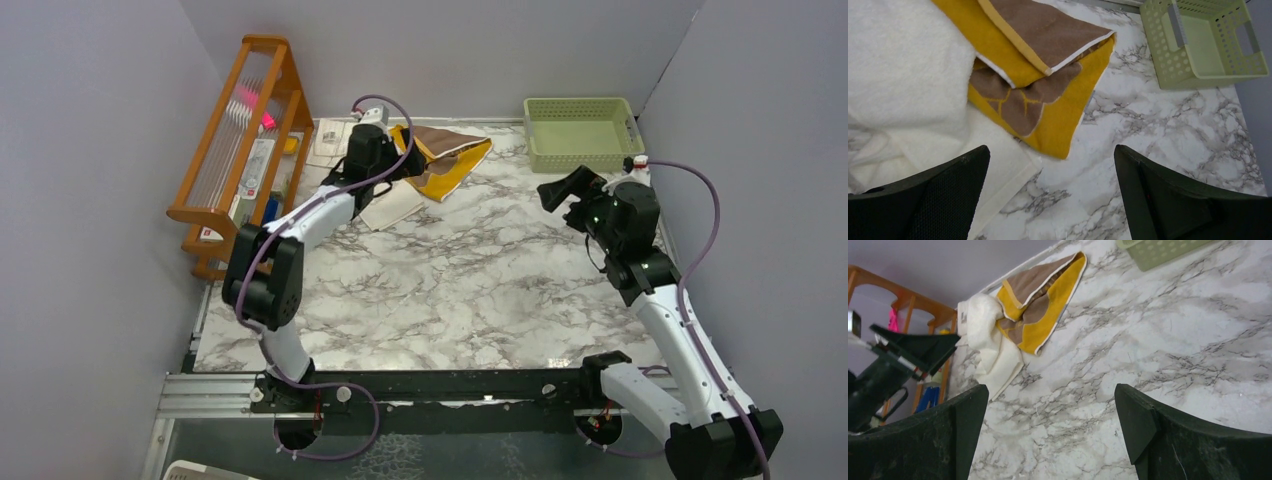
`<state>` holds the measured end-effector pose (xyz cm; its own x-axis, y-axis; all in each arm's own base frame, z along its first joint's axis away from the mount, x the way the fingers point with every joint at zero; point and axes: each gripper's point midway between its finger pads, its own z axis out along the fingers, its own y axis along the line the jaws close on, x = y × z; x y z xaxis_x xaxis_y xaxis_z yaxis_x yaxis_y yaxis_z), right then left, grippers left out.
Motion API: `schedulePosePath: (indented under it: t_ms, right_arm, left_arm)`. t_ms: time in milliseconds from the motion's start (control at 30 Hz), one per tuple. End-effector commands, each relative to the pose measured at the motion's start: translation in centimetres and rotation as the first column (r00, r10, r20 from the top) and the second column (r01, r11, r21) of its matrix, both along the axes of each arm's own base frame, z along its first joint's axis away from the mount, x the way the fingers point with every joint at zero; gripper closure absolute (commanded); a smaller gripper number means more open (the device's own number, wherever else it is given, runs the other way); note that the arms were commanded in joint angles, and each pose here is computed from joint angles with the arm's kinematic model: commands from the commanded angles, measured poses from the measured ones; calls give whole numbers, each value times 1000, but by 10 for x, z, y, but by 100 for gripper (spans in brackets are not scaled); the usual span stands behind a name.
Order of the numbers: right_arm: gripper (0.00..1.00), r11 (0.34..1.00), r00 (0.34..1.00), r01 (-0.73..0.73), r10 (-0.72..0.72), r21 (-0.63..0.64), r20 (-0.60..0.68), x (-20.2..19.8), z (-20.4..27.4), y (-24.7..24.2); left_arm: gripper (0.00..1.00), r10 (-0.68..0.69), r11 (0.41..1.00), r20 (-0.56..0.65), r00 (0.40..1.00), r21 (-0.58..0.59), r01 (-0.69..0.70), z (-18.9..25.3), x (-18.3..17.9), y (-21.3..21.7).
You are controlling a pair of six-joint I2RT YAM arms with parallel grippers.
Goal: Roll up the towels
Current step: Pick up the towel at the corner of the board.
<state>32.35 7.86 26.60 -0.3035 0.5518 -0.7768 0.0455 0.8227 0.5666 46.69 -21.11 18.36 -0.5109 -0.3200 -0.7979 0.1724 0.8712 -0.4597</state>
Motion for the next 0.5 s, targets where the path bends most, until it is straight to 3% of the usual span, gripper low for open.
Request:
schedulePosePath:
  t_ms: [0, 133, 300, 467]
  right_arm:
    - [0, 982, 981, -190, 190, -11, 43, -7, -2, 29]
    - [0, 979, 975, -190, 197, -67, 102, -13, 6, 25]
    - [0, 996, 982, -32, 46, -78, 184, -22, 23, -4]
    - [0, 994, 992, -3, 16, -106, 125, -18, 19, -10]
  left_arm:
    - [2, -7, 999, 43, 999, 33, 6, -3, 48, -28]
    - [3, -39, 997, 5, 999, 62, 39, -26, 84, -53]
    - [4, -55, 996, -39, 998, 62, 57, -58, 111, -74]
    - [4, -60, 996, -79, 995, 61, 65, -90, 126, -88]
